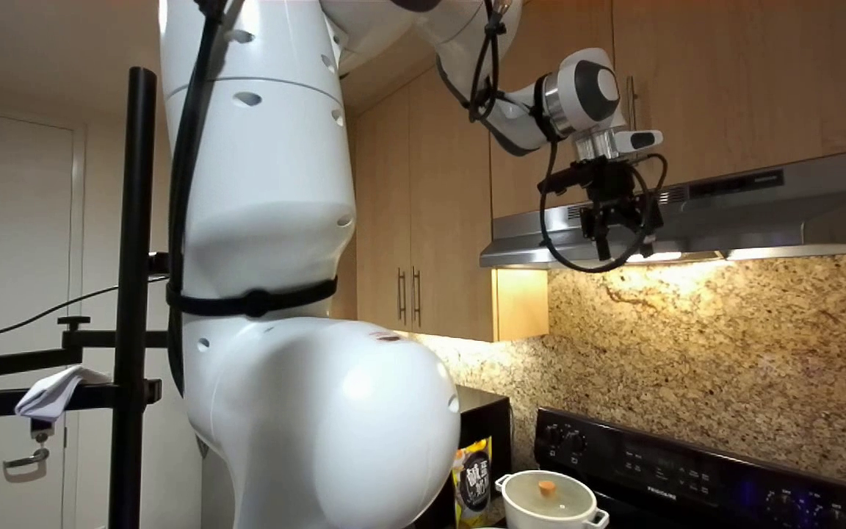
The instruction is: Turn on the light above the stove
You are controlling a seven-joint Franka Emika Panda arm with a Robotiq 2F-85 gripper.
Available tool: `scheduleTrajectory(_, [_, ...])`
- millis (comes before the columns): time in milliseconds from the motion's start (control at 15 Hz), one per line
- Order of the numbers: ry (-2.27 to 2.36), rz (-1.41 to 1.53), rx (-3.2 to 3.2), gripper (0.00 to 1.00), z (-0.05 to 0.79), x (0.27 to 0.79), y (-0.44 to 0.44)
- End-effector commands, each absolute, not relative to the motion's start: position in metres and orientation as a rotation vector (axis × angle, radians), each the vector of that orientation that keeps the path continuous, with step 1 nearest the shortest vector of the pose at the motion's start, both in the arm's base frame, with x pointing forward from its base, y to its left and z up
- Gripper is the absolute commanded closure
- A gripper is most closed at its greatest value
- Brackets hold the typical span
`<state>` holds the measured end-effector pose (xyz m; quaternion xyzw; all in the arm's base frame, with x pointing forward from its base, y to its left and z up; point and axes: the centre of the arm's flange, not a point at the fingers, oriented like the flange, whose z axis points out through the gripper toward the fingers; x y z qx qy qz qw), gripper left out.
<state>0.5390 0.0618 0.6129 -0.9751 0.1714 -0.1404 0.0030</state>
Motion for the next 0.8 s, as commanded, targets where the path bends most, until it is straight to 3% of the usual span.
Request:
scheduleTrajectory(0, [0.761, -0.239, -3.111, 0.0, 0.532, 0.536, 0.035])
scheduleTrajectory(333, [0.647, 0.017, -3.114, 0.0, 0.444, 0.572, 0.03])
scheduleTrajectory(733, [0.446, -0.154, -3.052, 0.0, 0.397, 0.568, 0.037])
